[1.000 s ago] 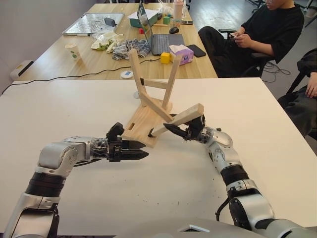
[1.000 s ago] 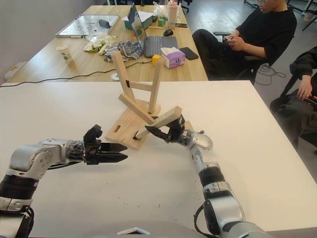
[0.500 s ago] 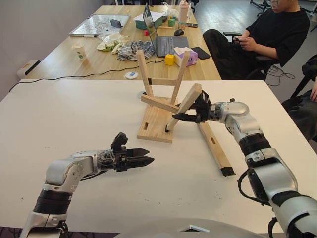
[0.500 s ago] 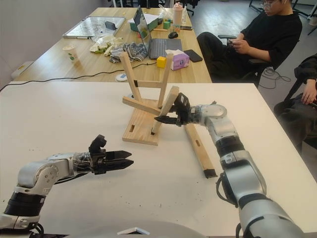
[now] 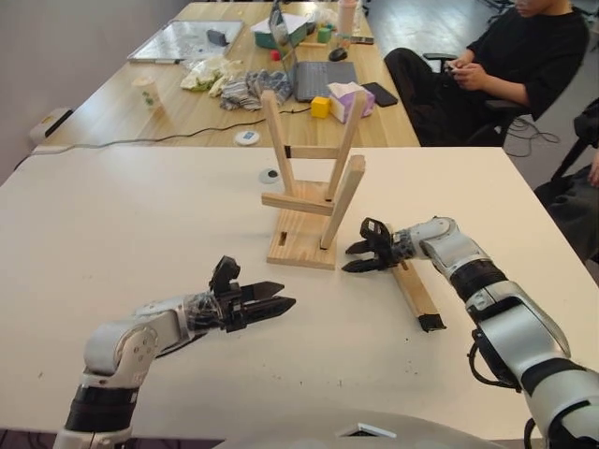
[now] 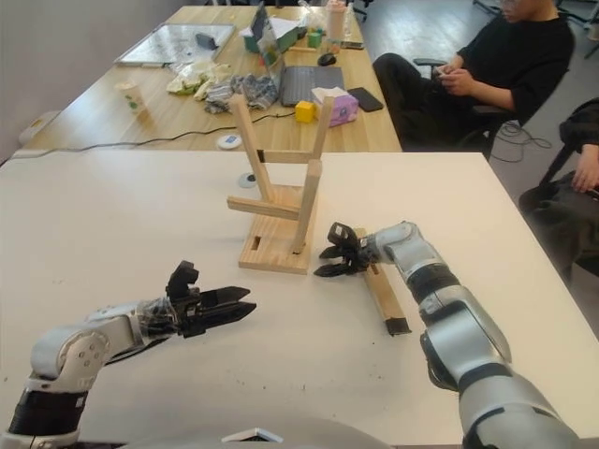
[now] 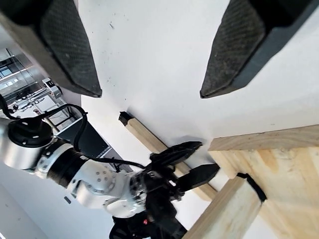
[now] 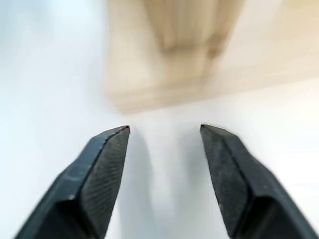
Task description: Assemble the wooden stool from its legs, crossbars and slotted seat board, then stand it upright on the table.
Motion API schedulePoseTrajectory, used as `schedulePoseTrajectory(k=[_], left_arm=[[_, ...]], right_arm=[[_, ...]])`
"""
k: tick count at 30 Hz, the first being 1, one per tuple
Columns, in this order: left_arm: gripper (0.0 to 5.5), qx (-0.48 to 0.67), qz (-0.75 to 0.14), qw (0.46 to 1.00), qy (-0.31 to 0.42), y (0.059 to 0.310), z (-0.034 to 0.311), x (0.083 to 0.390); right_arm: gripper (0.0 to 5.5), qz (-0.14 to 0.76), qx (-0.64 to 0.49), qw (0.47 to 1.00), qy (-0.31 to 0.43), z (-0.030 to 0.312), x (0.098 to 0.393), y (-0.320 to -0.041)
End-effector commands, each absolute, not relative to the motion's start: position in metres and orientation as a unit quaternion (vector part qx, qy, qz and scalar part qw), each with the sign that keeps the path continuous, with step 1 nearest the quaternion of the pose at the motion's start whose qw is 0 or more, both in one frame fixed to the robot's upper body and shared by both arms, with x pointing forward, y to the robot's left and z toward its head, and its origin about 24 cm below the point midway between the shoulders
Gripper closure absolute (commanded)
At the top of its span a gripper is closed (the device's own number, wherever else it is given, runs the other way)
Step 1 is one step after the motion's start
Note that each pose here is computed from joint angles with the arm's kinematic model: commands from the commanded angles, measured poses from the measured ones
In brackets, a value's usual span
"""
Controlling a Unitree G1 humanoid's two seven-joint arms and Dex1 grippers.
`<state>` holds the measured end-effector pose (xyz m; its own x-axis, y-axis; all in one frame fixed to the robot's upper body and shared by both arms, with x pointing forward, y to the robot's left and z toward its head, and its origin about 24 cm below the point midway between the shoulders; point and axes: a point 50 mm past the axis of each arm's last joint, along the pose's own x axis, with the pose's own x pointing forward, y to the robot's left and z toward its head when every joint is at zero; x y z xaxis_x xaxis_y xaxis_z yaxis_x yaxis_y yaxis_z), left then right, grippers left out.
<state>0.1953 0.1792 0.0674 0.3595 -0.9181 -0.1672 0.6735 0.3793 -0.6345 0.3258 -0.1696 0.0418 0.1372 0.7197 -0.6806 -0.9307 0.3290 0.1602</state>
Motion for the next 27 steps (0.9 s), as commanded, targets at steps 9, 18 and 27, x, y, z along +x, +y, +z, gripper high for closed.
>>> schedulePoseTrajectory(k=[9, 18, 27], left_arm=[[1.86, -0.249, -0.469, 0.82, 0.212, 0.175, 0.075, 0.188], [1.86, -0.254, -0.452, 0.829, 0.21, 0.174, 0.074, 0.186], [1.86, -0.237, -0.442, 0.844, 0.19, 0.173, 0.083, 0.189]], right_arm=[[1.54, 0.333, -0.056, 0.889, 0.309, 0.104, 0.325, -0.226], [1.54, 0.163, 0.08, 0.898, 0.401, 0.071, 0.254, -0.216], [1.93, 0.138, -0.046, 0.886, 0.439, 0.047, 0.229, -0.215]])
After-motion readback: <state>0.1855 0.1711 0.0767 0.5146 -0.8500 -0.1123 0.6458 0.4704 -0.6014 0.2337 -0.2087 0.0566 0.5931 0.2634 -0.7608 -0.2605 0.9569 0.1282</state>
